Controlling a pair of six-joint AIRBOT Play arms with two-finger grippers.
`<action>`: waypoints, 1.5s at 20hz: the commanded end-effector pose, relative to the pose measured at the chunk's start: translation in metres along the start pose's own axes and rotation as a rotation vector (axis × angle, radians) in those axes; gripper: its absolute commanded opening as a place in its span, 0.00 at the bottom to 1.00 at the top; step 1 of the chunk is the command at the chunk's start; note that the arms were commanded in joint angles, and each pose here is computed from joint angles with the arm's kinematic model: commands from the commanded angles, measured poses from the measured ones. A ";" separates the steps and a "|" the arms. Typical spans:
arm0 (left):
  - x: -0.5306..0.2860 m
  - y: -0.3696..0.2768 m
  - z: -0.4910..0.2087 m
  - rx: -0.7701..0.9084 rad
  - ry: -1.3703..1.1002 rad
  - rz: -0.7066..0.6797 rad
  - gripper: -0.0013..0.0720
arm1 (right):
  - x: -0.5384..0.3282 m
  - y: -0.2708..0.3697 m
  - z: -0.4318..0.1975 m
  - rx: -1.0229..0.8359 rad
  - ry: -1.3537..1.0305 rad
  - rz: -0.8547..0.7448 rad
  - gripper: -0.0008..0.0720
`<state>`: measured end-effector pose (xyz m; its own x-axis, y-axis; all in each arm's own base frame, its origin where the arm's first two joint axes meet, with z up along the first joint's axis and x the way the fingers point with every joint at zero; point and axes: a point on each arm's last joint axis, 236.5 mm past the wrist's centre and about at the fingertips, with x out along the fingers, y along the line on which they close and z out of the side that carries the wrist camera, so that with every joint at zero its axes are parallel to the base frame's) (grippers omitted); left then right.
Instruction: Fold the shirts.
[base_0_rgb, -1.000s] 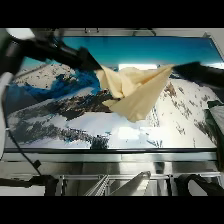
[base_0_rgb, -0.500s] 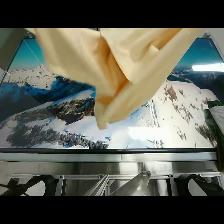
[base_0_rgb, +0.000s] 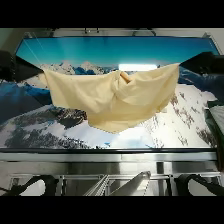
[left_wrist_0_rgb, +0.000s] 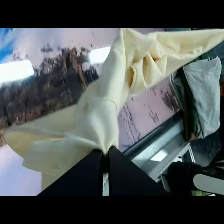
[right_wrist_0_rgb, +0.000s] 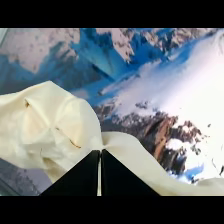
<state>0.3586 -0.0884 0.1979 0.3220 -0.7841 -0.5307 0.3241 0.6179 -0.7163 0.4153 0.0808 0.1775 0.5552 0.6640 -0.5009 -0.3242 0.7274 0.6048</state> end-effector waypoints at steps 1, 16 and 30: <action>0.039 0.061 -0.031 -0.186 0.110 -0.059 0.42 | 0.040 -0.059 -0.019 0.108 0.076 -0.036 0.75; 0.190 0.099 -0.147 -0.457 0.542 -0.171 0.97 | 0.058 -0.154 -0.203 0.492 0.323 -0.169 0.79; 0.294 0.117 -0.141 -0.243 0.743 0.105 0.38 | 0.139 -0.136 -0.199 0.600 0.244 -0.053 0.10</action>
<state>0.3509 -0.2528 -0.1097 -0.3845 -0.6348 -0.6702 0.0618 0.7067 -0.7048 0.3743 0.1046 -0.0997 0.3152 0.6928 -0.6486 0.2240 0.6098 0.7603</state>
